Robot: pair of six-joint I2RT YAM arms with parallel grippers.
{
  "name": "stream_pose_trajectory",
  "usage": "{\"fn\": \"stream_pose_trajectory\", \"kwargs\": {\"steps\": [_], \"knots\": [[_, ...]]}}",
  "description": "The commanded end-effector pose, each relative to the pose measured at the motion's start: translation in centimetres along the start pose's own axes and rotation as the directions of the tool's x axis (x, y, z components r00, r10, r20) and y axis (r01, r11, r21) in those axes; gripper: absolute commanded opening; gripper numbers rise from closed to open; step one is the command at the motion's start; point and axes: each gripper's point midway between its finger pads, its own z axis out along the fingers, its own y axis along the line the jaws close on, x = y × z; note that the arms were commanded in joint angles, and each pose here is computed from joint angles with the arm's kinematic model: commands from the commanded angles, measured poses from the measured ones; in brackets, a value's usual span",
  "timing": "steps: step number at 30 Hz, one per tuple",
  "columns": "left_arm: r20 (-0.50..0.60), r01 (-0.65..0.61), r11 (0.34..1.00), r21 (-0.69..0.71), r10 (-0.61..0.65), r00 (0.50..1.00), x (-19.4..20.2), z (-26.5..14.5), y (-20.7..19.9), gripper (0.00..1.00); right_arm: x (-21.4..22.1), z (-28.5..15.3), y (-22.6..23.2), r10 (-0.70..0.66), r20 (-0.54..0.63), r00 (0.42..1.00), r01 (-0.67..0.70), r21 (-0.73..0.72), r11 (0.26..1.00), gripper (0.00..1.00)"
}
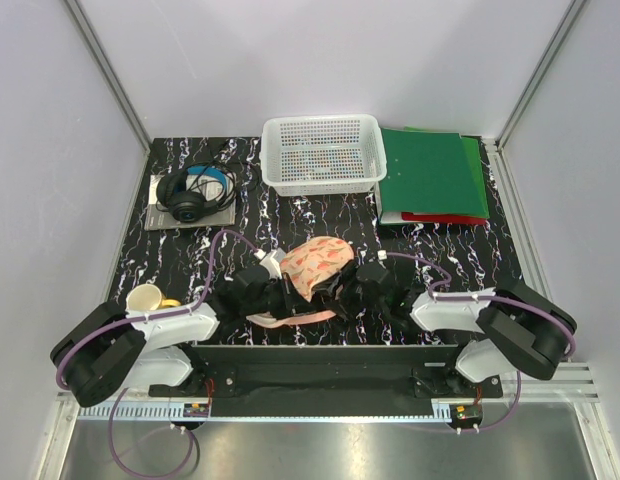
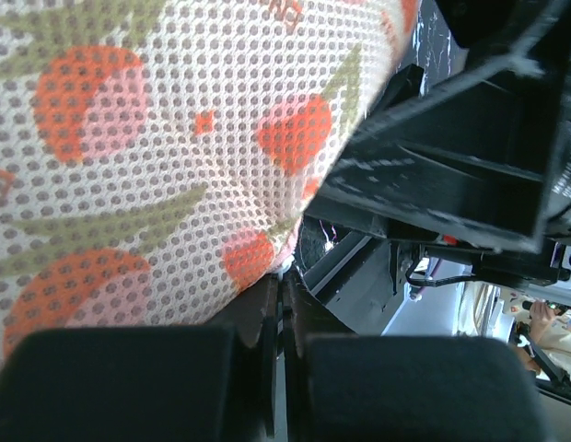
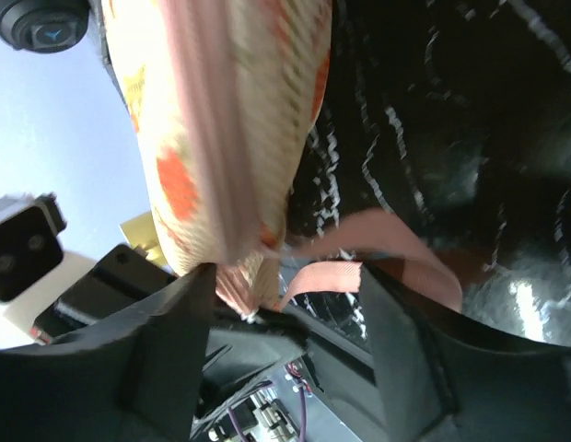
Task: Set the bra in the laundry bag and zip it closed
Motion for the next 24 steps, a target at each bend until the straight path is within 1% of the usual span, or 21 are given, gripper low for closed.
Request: {"fn": "stream_pose_trajectory", "kwargs": {"steps": [1,6,10,13,16,17,19,21,23,24], "knots": [[0.009,-0.036,0.996,0.084,0.035,0.999,-0.7,0.3,-2.5,0.00,0.5,-1.2,4.1,-0.040,0.031,0.999,0.043,-0.105,0.994,0.75],[0.004,-0.046,0.994,0.103,0.046,0.999,-1.0,0.5,-3.4,0.00,0.6,-1.3,3.7,-0.027,0.028,0.999,0.030,-0.100,0.994,0.76],[0.005,-0.046,0.995,0.089,0.046,0.999,-0.9,0.4,-3.1,0.00,0.8,-1.0,4.3,-0.024,0.022,0.999,0.027,-0.114,0.993,0.75],[0.005,-0.042,0.994,0.101,0.042,0.999,-0.9,0.3,-3.4,0.00,0.6,-0.6,4.1,-0.031,0.034,0.999,0.034,-0.097,0.995,0.72],[0.012,-0.044,0.994,0.101,0.043,0.999,-0.9,0.0,-3.4,0.00,-0.3,0.1,3.4,-0.017,0.080,0.997,0.023,-0.082,0.996,0.55],[0.014,-0.047,0.995,0.092,0.046,0.999,-0.9,-0.1,-3.2,0.00,-0.8,0.3,3.0,-0.018,0.100,0.995,0.025,-0.071,0.997,0.39],[0.015,-0.044,0.996,0.072,0.043,0.999,-0.7,-0.4,-2.4,0.00,-1.4,0.4,2.4,-0.013,0.109,0.994,0.020,-0.061,0.998,0.22],[0.016,-0.041,0.998,0.041,0.041,0.999,-0.3,-0.9,-1.3,0.00,-2.6,0.1,1.9,-0.013,0.121,0.993,0.020,-0.058,0.998,0.00],[0.029,-0.030,1.000,0.003,0.030,0.999,-0.5,-1.5,0.1,0.00,-4.2,-0.3,1.9,-0.042,0.121,0.992,0.050,-0.064,0.997,0.00],[0.030,-0.016,0.999,-0.035,0.017,0.999,-0.1,-2.2,1.4,0.00,-4.5,-0.4,2.0,-0.066,0.103,0.992,0.073,-0.070,0.995,0.00]]}}
